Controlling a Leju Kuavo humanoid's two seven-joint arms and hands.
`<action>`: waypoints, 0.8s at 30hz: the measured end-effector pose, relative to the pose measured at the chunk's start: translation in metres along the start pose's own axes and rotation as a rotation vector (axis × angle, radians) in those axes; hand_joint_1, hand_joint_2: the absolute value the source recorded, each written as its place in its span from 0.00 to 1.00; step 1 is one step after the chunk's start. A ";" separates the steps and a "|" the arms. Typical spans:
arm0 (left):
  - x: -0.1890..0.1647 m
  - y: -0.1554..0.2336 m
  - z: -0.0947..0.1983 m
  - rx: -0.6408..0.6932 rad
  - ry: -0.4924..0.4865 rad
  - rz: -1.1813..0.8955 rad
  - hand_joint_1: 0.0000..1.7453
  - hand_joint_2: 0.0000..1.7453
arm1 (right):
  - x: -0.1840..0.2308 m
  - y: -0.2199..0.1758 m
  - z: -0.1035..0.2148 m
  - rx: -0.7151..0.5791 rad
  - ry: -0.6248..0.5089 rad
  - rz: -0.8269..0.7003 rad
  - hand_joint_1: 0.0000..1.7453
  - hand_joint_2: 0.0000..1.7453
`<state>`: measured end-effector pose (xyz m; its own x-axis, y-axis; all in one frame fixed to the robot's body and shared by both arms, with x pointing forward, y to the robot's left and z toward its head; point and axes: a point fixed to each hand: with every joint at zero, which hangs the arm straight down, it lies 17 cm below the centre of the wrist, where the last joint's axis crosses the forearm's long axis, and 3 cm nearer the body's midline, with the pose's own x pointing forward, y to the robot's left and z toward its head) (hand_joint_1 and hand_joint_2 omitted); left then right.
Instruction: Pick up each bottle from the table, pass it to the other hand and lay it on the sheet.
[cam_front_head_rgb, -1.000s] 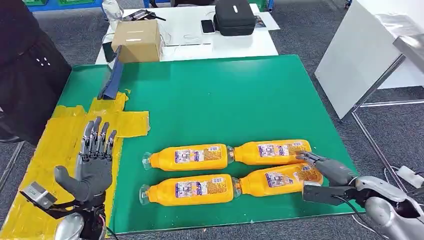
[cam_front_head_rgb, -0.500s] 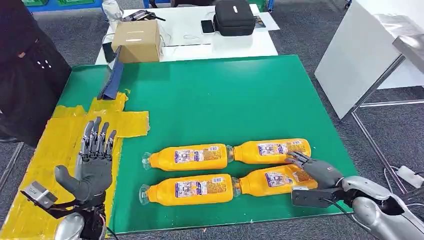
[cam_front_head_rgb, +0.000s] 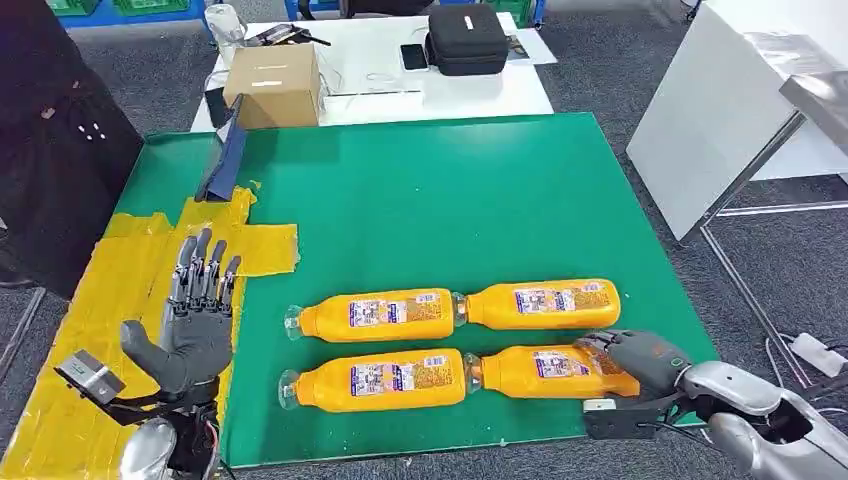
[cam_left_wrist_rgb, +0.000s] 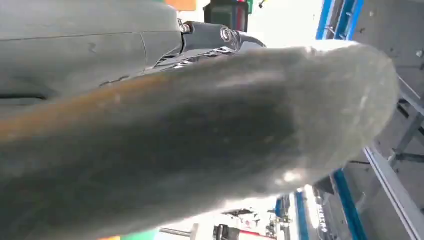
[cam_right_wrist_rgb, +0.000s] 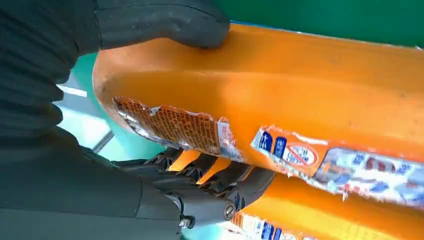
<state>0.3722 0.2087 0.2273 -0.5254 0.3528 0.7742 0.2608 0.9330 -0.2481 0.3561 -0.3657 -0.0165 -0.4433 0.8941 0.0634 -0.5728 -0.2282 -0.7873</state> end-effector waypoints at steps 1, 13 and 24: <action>0.000 -0.001 -0.001 -0.002 0.000 0.002 0.00 0.00 | 0.000 0.003 -0.001 0.003 0.003 0.006 1.00 1.00; 0.001 -0.007 -0.017 -0.001 -0.011 0.022 0.00 0.00 | -0.003 0.017 -0.053 -0.065 0.114 0.171 0.82 1.00; 0.040 -0.039 -0.061 -0.062 -0.147 0.065 0.00 0.00 | -0.020 0.020 -0.083 -0.038 0.197 0.137 1.00 1.00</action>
<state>0.3899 0.1820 0.3036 -0.6172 0.4236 0.6630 0.3456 0.9030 -0.2552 0.4105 -0.3565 -0.0845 -0.3699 0.9145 -0.1639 -0.4884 -0.3415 -0.8030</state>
